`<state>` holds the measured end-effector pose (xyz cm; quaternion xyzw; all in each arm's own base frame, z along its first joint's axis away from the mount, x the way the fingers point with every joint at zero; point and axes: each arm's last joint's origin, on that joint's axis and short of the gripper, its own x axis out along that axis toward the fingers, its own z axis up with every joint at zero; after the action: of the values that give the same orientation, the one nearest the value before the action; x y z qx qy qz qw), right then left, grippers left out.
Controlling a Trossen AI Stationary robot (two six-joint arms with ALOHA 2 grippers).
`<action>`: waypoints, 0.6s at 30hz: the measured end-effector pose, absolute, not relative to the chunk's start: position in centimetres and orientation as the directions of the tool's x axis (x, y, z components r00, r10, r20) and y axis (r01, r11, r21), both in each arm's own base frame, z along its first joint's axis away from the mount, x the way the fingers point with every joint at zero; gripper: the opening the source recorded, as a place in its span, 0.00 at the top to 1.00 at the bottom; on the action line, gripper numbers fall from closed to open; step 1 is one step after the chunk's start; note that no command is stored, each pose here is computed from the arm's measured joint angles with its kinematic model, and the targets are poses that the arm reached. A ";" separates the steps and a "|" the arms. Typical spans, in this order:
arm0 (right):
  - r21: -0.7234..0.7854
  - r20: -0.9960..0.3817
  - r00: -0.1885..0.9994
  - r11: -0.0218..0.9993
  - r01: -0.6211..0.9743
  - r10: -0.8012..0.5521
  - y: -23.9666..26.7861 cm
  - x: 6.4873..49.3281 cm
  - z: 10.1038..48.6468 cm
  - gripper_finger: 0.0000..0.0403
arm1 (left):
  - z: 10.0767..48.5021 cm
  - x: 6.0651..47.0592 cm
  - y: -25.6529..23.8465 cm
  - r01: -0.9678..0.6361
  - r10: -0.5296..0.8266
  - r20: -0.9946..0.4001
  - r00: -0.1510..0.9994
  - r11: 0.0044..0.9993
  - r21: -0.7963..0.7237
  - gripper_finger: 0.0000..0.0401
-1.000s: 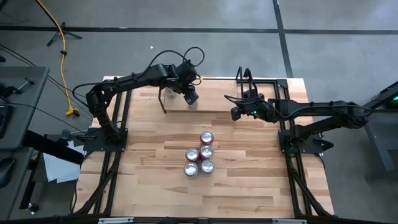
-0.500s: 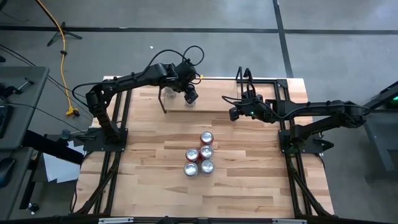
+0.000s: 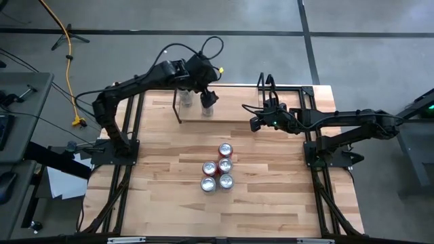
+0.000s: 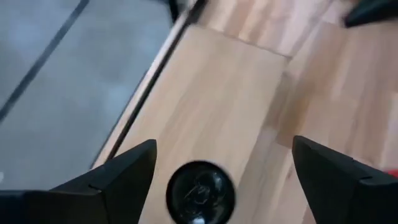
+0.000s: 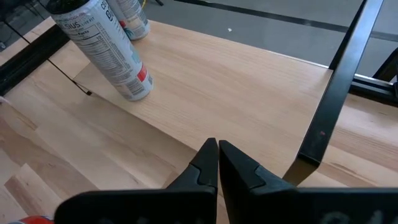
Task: Place canned beverage on shelf
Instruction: Put the white soda can aligned with the other white soda can on the shelf
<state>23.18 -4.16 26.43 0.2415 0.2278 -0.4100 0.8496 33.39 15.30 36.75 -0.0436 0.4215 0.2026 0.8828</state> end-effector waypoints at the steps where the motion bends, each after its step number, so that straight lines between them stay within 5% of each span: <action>1: 0.223 -0.585 0.560 0.547 0.807 -0.587 -4.2 23.2 26.4 1.00 | 36.9 33.3 15.3 -0.351 0.290 -0.762 0.579 0.932 0.088 0.18; 10: 0.228 -0.587 0.562 0.547 0.805 -0.583 -4.1 23.2 26.4 1.00 | 36.9 31.8 16.9 0.038 -0.129 -0.701 0.701 0.989 -0.144 0.09; 18: 0.250 -0.587 0.564 0.532 0.809 -0.581 -4.1 23.2 26.4 1.00 | 37.1 29.3 20.5 0.061 -0.180 -0.635 0.751 0.977 -0.204 0.09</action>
<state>23.18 -4.13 26.42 0.2556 0.2231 -0.4104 0.8464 29.28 20.48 37.14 -0.0854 0.3466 -0.0647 0.9319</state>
